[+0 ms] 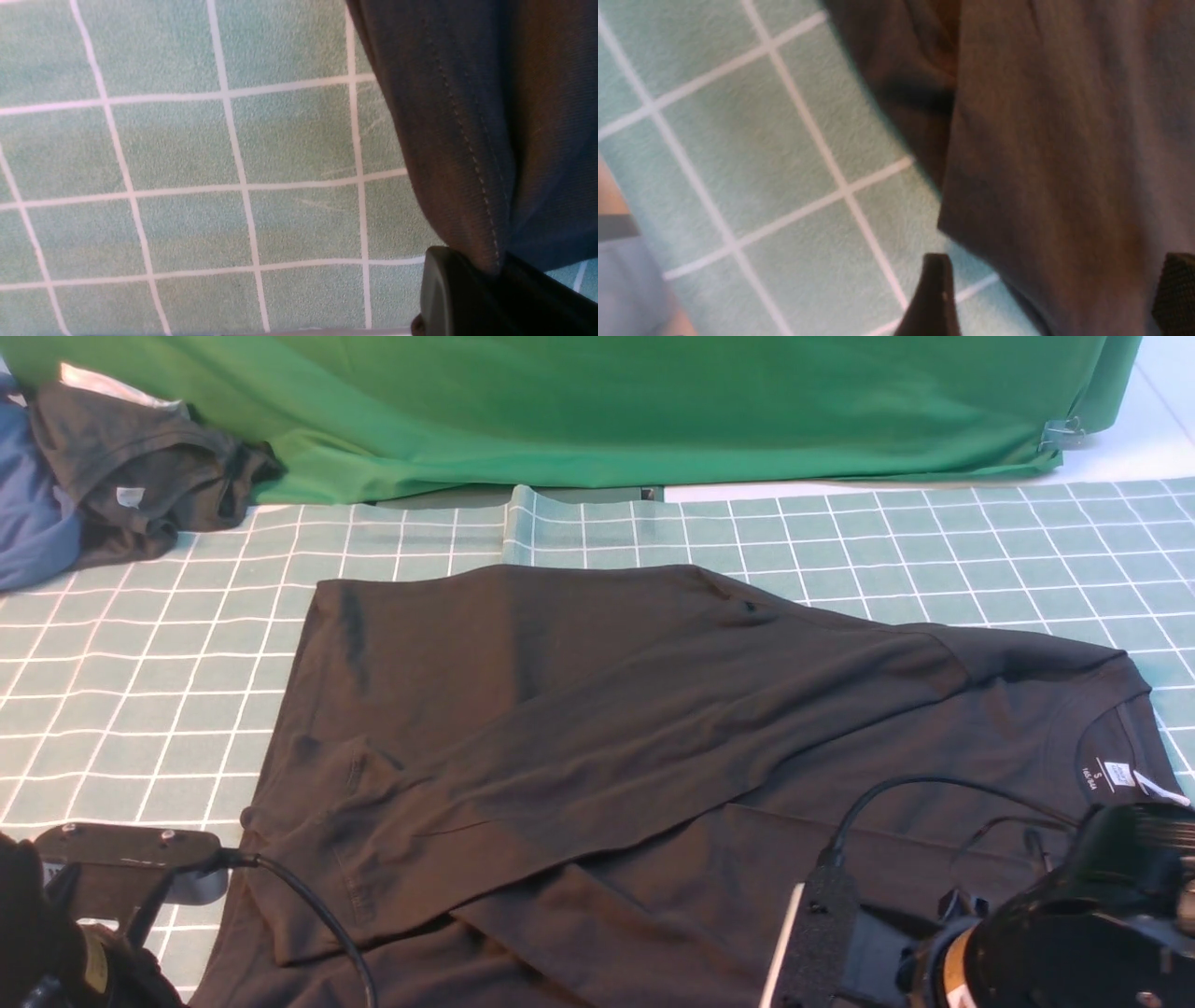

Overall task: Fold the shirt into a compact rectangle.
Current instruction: 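Grasp the near edge of the shirt at its hem and shoulder corners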

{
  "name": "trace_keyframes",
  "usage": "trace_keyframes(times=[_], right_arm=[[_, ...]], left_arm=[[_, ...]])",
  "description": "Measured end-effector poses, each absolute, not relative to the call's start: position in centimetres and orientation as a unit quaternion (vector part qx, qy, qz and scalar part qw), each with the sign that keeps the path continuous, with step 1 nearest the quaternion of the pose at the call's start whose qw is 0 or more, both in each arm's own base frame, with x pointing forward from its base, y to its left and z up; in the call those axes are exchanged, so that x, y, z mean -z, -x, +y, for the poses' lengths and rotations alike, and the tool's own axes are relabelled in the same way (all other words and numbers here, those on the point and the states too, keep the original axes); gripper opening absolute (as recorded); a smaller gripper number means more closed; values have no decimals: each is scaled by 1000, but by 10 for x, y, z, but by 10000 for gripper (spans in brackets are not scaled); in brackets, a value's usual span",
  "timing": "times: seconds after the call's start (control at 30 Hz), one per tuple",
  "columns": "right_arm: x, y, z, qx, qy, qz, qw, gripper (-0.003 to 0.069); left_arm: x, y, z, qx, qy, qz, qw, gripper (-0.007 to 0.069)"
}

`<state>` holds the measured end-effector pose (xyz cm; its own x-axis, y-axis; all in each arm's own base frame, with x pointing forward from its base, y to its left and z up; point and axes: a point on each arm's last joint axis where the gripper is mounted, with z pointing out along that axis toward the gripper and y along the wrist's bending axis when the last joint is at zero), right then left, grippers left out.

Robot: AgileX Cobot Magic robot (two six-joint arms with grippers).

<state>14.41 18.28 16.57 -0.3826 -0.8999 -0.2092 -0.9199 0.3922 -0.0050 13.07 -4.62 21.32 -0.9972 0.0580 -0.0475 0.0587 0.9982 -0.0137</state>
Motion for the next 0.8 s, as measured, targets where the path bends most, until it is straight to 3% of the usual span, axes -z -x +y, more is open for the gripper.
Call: trace_keyframes(times=[0.1, 0.23, 0.3, 0.37, 0.53, 0.8], right_arm=[[-157, -146, 183, -44, 556, 827, 76, 525], [-151, -148, 183, -33, 565, 822, 65, 274], [-151, -147, 182, -31, 565, 822, 62, 111], [-151, -146, 181, -29, 567, 822, 56, 60], [-165, -139, 174, -32, 559, 827, 43, 34], [-204, -122, 156, -49, 555, 828, 63, 33]], left_arm=[[-213, -131, -46, 8, -31, 999, 25, 7], [-213, -131, -47, 13, -28, 999, 24, 7], [-213, -131, -47, 14, -28, 999, 24, 7], [-216, -132, -48, 16, -27, 999, 25, 7], [-231, -131, -49, 22, -26, 999, 30, 10], [-274, -123, -48, 58, -13, 993, 106, 11]])
